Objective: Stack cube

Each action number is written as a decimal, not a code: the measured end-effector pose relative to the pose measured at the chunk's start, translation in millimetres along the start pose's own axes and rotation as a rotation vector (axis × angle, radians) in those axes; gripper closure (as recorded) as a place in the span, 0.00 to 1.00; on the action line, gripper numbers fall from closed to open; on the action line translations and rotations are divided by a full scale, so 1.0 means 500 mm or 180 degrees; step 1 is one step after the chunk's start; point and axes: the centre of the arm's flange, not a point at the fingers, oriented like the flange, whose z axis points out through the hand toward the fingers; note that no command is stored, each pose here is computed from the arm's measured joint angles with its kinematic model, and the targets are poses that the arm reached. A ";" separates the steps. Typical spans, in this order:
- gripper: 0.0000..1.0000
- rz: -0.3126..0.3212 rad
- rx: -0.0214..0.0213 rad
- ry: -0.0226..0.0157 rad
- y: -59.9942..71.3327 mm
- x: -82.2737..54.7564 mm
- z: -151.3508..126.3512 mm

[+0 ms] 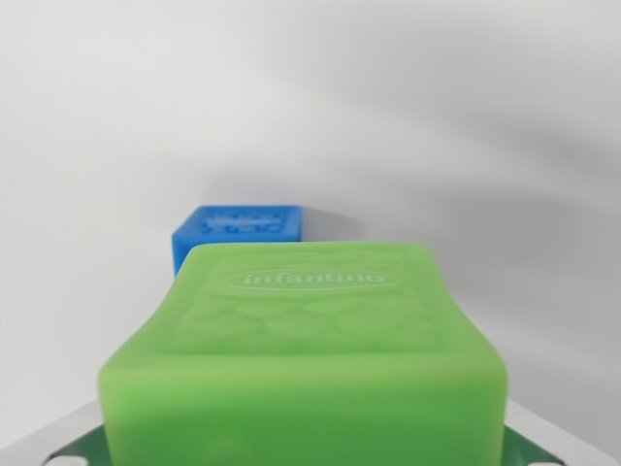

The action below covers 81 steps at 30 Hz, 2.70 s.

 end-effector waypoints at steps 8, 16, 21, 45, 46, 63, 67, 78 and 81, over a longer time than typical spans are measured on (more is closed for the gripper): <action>1.00 0.0005 -0.0002 -0.0001 -0.004 -0.030 0.001; 1.00 0.0010 0.0000 0.0002 -0.008 -0.059 0.001; 1.00 0.0005 0.0007 0.0009 -0.011 -0.073 0.004; 1.00 0.0007 -0.0005 -0.0001 -0.009 -0.075 0.134; 1.00 0.0007 -0.0003 0.0001 -0.009 -0.074 0.138; 1.00 0.0008 -0.0003 0.0001 -0.009 -0.074 0.173; 0.00 0.0008 -0.0002 0.0002 -0.009 -0.074 0.173; 0.00 0.0009 -0.0001 0.0003 -0.009 -0.074 0.173; 0.00 0.0009 -0.0001 0.0003 -0.009 -0.074 0.173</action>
